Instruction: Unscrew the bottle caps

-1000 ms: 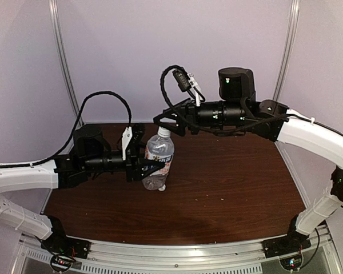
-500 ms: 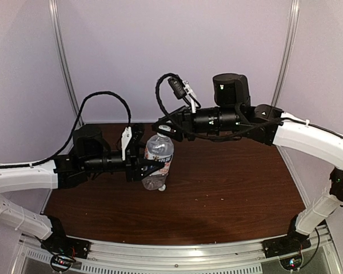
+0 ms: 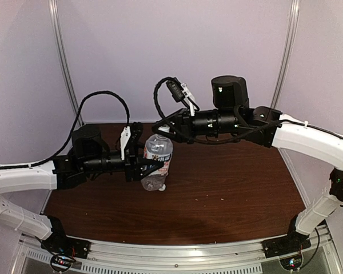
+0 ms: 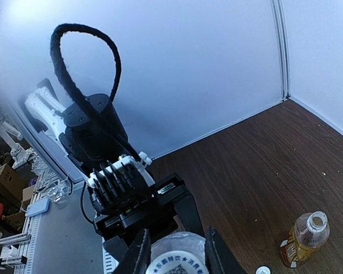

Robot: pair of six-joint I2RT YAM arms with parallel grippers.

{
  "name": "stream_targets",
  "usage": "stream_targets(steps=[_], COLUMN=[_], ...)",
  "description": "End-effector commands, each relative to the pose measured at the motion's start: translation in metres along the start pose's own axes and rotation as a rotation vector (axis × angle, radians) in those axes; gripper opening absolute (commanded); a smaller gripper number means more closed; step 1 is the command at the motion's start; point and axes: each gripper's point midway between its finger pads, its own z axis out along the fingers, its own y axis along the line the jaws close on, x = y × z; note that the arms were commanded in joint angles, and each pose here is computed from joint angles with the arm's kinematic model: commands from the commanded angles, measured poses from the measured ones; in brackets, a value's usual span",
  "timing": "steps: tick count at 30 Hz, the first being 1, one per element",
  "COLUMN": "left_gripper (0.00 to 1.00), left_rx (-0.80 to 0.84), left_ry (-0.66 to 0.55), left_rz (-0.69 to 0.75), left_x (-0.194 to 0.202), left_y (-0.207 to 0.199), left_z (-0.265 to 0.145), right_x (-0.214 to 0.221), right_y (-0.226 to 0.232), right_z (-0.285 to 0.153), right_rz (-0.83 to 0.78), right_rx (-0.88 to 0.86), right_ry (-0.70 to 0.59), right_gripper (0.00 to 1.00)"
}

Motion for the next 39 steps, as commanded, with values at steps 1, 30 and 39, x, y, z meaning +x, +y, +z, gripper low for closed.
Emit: stream_targets(steps=[1, 30, 39], left_gripper=[0.34, 0.34, 0.34], left_rx=[0.0, 0.358, 0.093], left_ry=[-0.07, -0.136, -0.113], left_rz=[0.047, 0.099, 0.073], left_x=[-0.017, -0.031, -0.029], left_y=[-0.002, -0.066, -0.021], left_z=[-0.004, -0.023, -0.012], right_x=[-0.004, -0.011, -0.042], right_y=[0.006, 0.047, 0.016], right_z=[-0.002, -0.031, -0.04], right_rz=[-0.011, -0.289, -0.038], right_rx=[-0.019, -0.202, 0.093], right_ry=[-0.022, 0.01, -0.112], right_gripper=[0.04, 0.64, 0.77])
